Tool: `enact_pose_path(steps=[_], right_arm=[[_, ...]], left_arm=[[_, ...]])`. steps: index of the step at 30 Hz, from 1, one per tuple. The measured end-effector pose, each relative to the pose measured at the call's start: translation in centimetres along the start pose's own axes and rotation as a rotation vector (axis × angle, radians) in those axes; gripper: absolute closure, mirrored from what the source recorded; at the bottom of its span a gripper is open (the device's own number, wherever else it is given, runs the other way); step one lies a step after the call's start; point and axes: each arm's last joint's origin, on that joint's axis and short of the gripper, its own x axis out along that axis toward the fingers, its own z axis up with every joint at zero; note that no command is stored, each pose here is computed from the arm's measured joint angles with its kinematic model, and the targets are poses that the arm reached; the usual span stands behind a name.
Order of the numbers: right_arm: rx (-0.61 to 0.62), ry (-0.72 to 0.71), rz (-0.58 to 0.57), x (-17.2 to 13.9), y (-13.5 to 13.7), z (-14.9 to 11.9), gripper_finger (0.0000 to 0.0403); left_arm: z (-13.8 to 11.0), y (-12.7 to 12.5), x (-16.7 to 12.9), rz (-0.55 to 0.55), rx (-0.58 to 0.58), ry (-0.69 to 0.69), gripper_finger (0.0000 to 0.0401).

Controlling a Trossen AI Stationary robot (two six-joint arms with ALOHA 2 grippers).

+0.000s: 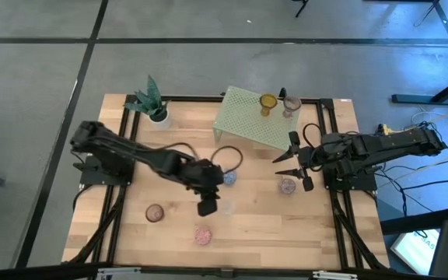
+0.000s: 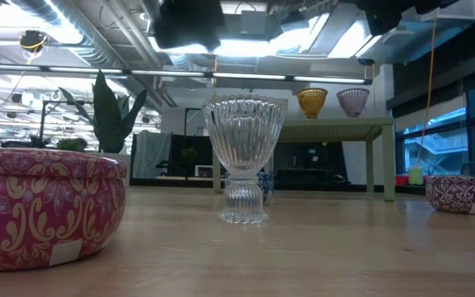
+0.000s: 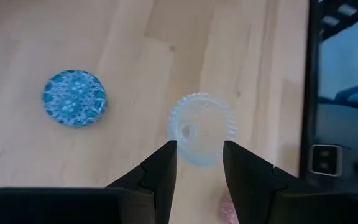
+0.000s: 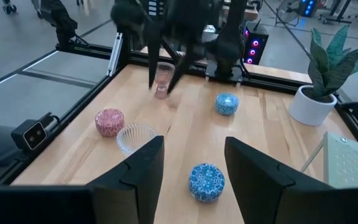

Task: Pick & Place candle stick holders
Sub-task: Put the transparent candle holder on the shelf aligned with the brown candle holder

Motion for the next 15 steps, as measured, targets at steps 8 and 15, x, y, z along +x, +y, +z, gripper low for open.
enact_pose_path(steps=[8,15], right_arm=[[0.001,0.0,-0.002,0.0,0.0,0.0,0.023],[0.004,0.001,-0.003,0.0,0.0,0.0,0.023]], left_arm=[[0.3,0.4,4.0,0.081,0.051,0.057,0.0274],[0.1,0.3,5.3,0.084,0.018,0.055,0.0274]])
